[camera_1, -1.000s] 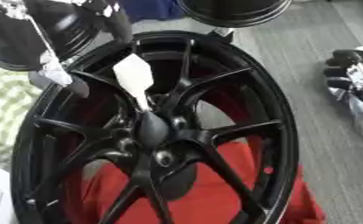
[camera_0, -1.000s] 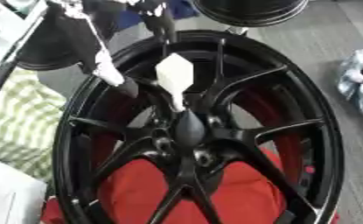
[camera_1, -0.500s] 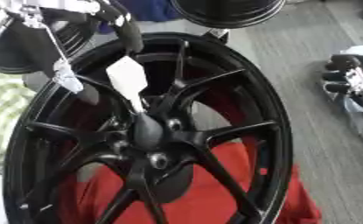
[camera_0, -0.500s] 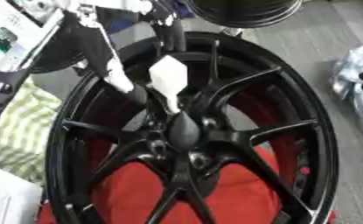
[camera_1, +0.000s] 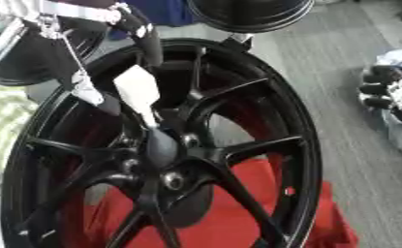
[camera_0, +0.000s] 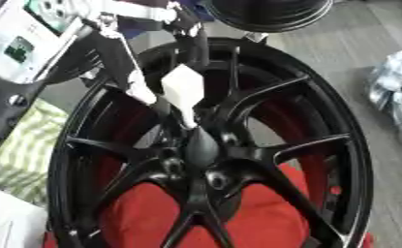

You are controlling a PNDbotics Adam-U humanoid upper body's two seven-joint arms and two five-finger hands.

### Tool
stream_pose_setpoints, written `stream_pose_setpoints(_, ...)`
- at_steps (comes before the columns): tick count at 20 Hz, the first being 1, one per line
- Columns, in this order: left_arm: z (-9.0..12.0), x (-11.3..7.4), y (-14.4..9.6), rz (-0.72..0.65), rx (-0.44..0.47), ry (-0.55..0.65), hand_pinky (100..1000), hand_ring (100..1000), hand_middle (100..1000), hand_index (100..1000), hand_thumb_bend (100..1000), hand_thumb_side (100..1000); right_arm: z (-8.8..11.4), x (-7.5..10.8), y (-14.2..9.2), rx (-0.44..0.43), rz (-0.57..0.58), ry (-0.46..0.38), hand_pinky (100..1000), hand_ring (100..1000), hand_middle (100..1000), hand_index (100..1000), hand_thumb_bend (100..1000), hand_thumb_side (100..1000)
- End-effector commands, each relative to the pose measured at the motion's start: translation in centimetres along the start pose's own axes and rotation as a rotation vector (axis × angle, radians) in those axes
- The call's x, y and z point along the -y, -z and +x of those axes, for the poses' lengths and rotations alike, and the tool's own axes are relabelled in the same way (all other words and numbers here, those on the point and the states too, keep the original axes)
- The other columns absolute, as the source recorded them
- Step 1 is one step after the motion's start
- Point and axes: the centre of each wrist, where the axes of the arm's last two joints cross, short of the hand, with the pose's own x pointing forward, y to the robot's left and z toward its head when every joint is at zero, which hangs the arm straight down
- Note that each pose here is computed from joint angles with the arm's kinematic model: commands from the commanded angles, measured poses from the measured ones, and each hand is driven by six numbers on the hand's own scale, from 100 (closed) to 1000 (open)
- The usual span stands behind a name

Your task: Pull the pin out of the wheel hub.

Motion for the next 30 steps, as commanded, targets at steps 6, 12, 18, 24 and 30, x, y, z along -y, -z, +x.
stream_pose_setpoints(6,0.1,-0.3,-0.1,-0.007,-0.004,0.01,810,698,645,717,523,100,0.5,0.3,0.2,0.018,-0.015,-0.011,789,775,727,773,151,606)
stream_pose_setpoints(12,-0.1,-0.1,0.1,-0.011,-0.011,0.012,793,664,597,678,429,100,0.4,0.3,0.1,0.014,-0.017,-0.008,789,776,727,773,152,608)
stream_pose_setpoints(18,0.2,-0.8,-0.3,0.011,-0.002,0.015,771,628,533,643,404,100,0.2,0.3,0.0,0.005,-0.019,-0.009,789,776,728,773,151,609)
stream_pose_setpoints(24,0.1,-0.8,-0.7,0.008,-0.034,0.023,733,574,409,564,292,100,0.1,0.3,-0.1,0.0,-0.021,-0.008,788,776,729,773,151,609)
stream_pose_setpoints(30,0.0,-1.5,-1.4,0.039,-0.045,0.023,717,511,280,450,155,100,-0.1,0.3,-0.1,-0.005,-0.024,-0.009,788,776,728,773,148,610)
